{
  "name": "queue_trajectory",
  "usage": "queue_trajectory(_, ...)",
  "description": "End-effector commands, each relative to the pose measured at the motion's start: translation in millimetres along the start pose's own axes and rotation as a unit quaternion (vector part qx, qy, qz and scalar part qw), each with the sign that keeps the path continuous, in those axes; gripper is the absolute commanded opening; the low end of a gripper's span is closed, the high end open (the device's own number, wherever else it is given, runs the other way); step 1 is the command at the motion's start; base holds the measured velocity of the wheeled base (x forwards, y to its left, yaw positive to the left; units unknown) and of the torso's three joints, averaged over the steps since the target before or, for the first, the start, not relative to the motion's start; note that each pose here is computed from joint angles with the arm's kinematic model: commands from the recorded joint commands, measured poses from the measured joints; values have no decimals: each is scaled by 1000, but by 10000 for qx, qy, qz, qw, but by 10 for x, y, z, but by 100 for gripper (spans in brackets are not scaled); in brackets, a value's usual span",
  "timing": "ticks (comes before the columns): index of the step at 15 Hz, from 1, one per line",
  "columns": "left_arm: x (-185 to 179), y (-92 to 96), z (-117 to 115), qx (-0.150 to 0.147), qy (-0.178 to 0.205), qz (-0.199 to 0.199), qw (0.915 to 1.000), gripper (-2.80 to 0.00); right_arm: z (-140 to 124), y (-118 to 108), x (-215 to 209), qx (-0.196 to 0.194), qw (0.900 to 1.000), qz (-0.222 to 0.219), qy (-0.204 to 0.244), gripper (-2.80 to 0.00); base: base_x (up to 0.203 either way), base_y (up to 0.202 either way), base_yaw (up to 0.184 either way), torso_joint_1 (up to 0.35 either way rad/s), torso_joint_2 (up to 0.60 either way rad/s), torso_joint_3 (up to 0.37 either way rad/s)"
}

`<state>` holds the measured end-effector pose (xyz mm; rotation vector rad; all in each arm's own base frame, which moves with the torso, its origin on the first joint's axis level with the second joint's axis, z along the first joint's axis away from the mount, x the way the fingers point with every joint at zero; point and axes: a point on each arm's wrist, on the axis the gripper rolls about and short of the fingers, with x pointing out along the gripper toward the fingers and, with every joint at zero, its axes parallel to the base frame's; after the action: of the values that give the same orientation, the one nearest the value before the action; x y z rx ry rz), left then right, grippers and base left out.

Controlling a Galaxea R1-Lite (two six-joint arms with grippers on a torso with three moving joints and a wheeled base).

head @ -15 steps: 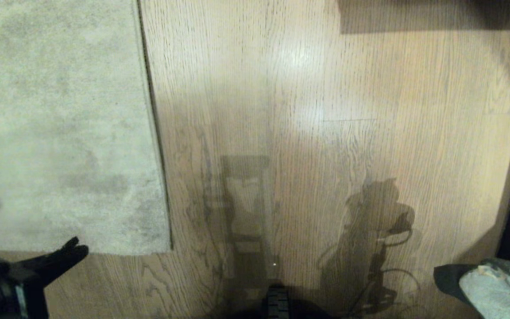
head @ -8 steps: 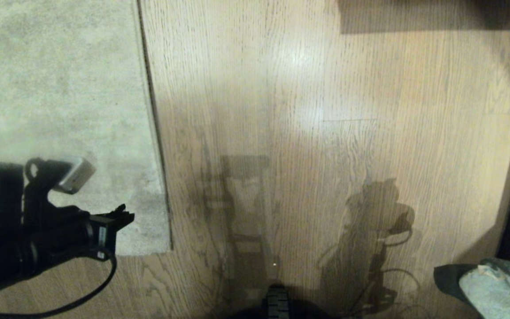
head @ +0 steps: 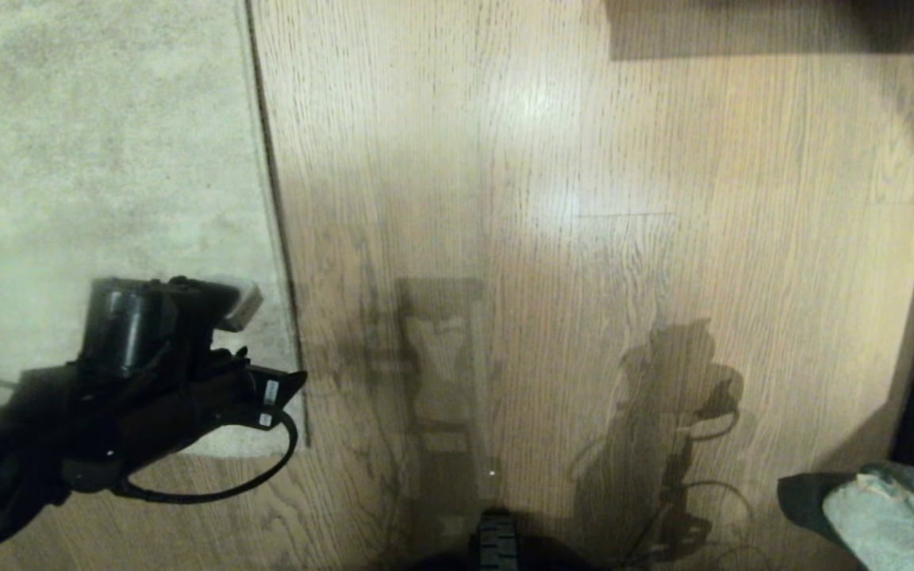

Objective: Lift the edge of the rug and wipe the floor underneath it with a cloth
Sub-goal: Lift up the carpet

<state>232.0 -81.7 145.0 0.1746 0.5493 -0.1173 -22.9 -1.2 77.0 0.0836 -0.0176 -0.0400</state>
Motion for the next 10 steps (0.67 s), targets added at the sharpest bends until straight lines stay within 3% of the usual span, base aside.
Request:
queue_trajectory(1, 161, -99, -25, 147, 200, 332, 9991, 0, 1, 0, 1, -2, 10000, 3, 3, -280, 0, 0, 0, 0, 0, 0)
queue_trajectory(4, 302, -136, 5, 308, 277, 783, 9961, 0, 1, 0, 1, 6, 10000, -3, 3, -280, 0, 0, 0, 0, 0, 0)
queue_trajectory(7, 441, -159, 37, 649, 374, 1474, 9862, 0, 1, 0, 1, -2, 10000, 4, 3, -280, 0, 0, 0, 0, 0, 0)
queue_trajectory(10, 535, -193, 6, 838, 461, 1753, 9799, 0, 1, 0, 1, 6, 10000, 4, 3, -280, 0, 0, 0, 0, 0, 0)
